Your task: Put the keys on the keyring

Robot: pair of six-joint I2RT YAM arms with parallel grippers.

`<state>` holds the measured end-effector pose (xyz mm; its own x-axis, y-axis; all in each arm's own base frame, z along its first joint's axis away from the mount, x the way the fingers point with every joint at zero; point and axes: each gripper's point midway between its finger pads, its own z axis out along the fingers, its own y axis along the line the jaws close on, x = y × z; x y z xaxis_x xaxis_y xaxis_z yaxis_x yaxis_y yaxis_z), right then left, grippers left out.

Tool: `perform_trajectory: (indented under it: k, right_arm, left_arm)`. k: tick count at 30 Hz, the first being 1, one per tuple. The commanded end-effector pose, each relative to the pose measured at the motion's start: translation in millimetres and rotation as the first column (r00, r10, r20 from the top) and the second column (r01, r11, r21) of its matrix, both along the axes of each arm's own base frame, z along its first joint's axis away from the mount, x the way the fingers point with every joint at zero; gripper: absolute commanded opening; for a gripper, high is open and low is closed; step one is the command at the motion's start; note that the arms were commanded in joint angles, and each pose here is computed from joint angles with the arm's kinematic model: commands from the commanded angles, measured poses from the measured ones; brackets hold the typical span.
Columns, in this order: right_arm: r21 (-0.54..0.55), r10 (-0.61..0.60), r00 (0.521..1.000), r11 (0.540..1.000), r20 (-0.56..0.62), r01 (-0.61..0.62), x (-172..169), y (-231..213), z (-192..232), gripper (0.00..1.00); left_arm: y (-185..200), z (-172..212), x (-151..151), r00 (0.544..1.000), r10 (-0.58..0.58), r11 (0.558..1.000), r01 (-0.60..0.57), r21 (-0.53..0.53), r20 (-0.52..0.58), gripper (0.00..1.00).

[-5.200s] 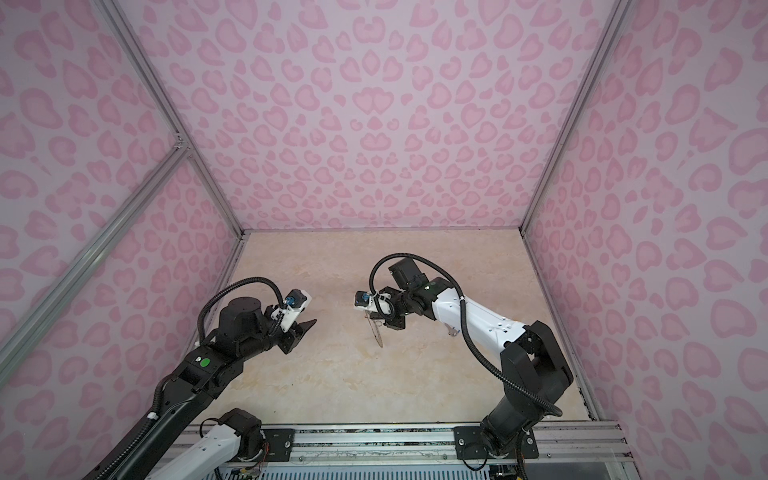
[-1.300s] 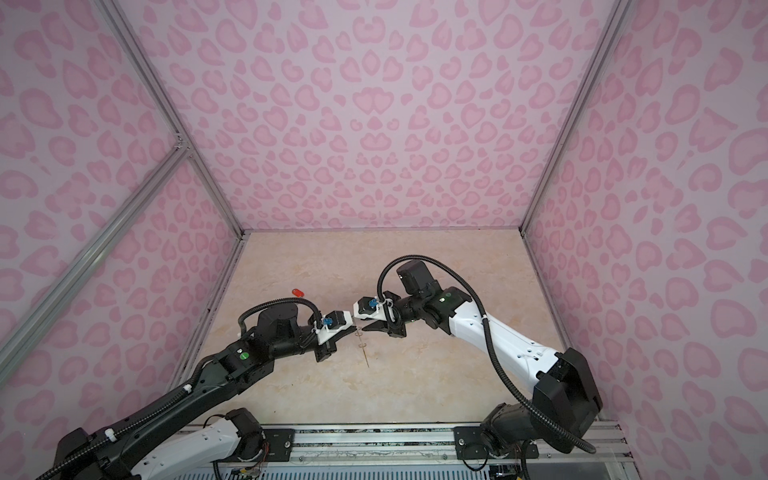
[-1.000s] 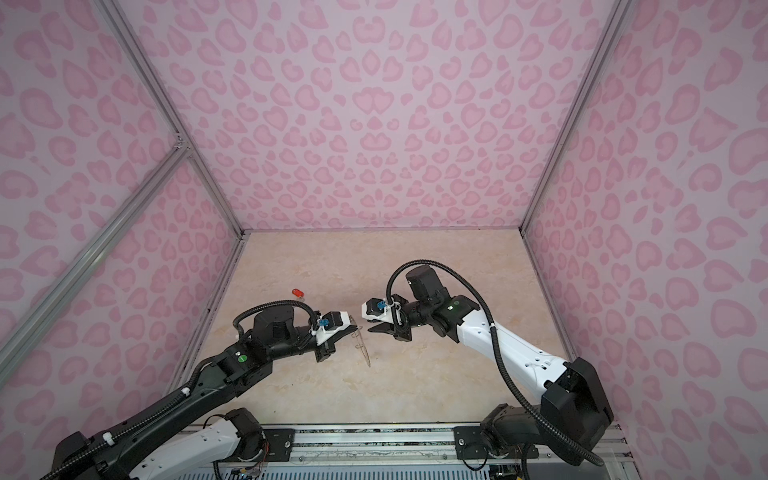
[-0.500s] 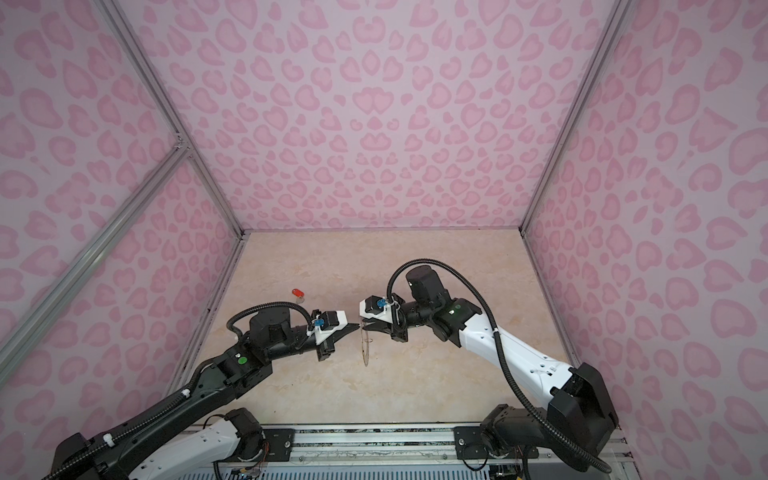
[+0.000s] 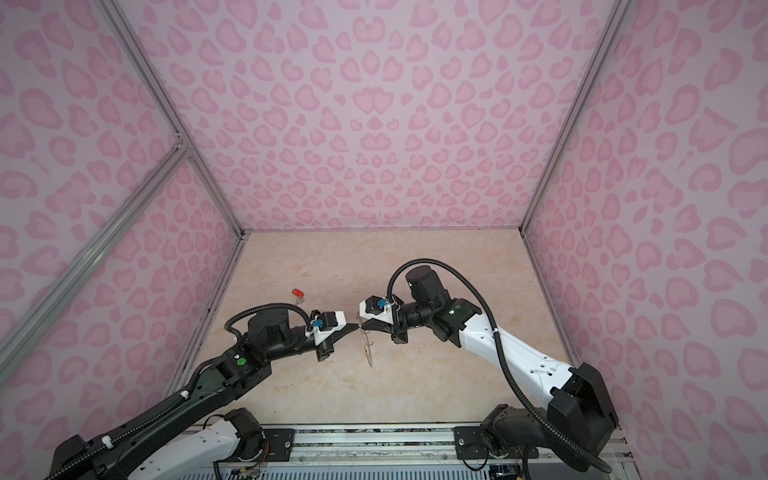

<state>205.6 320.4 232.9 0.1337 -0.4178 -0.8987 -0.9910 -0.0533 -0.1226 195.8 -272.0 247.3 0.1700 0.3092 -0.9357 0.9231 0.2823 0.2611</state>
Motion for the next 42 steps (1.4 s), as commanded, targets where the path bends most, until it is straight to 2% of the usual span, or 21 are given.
perform_trajectory:
  k: [1, 3, 4, 6, 7, 11, 15, 28, 42]
  right_arm:
    - [0.017, 0.006, 1.0, 1.0, -0.012, -0.006, -1.3, 2.2, 2.6, 0.0]
    - [0.014, 0.006, 1.0, 1.0, -0.02, -0.006, -1.8, 2.1, 1.8, 0.0]
    - [0.011, 0.006, 1.0, 1.0, -0.024, -0.006, -1.9, 1.9, 1.2, 0.0]
    - [0.004, 0.002, 0.999, 1.0, -0.035, -0.002, -1.8, 1.2, -0.3, 0.0]
    - [-0.004, -0.002, 0.999, 1.0, -0.038, 0.002, -1.0, 1.0, -1.9, 0.0]
    - [-0.081, -0.012, 0.998, 0.997, -0.06, 0.007, 0.1, -3.1, -12.9, 0.0]
    - [-0.124, -0.013, 0.997, 0.992, -0.076, 0.004, 1.0, -4.3, -19.0, 0.0]
    - [-0.132, 0.008, 0.997, 0.991, -0.082, -0.019, -2.0, 3.2, -19.0, 0.0]
    - [-0.138, 0.041, 0.996, 0.989, -0.081, -0.052, -10.1, 9.8, -18.9, 0.0]
  left_arm:
    - [-3.0, 9.0, -1.1, 0.999, -0.022, 0.999, 0.023, -0.023, 0.038, 0.04]
    - [-2.3, 7.3, -0.4, 0.999, -0.015, 1.0, 0.016, -0.02, 0.035, 0.04]
    - [-1.8, 5.6, 0.4, 0.999, -0.009, 1.0, 0.01, -0.016, 0.032, 0.08]
    - [1.6, 4.7, 3.4, 0.999, 0.017, 1.0, -0.017, -0.007, 0.037, 0.25]
    - [3.7, 4.7, 5.1, 0.998, 0.034, 0.999, -0.034, -0.003, 0.045, 0.29]
    - [14.1, 0.6, 9.3, 0.994, 0.085, 0.995, -0.089, 0.05, 0.074, 0.35]
    - [17.3, -7.8, 7.4, 0.995, 0.079, 0.99, -0.085, 0.109, 0.06, 0.35]
    - [11.7, -13.7, 7.6, 0.998, 0.058, 0.991, -0.06, 0.118, 0.025, 0.31]
    - [5.3, -15.8, 7.7, 0.999, 0.035, 0.993, -0.035, 0.114, 0.006, 0.17]
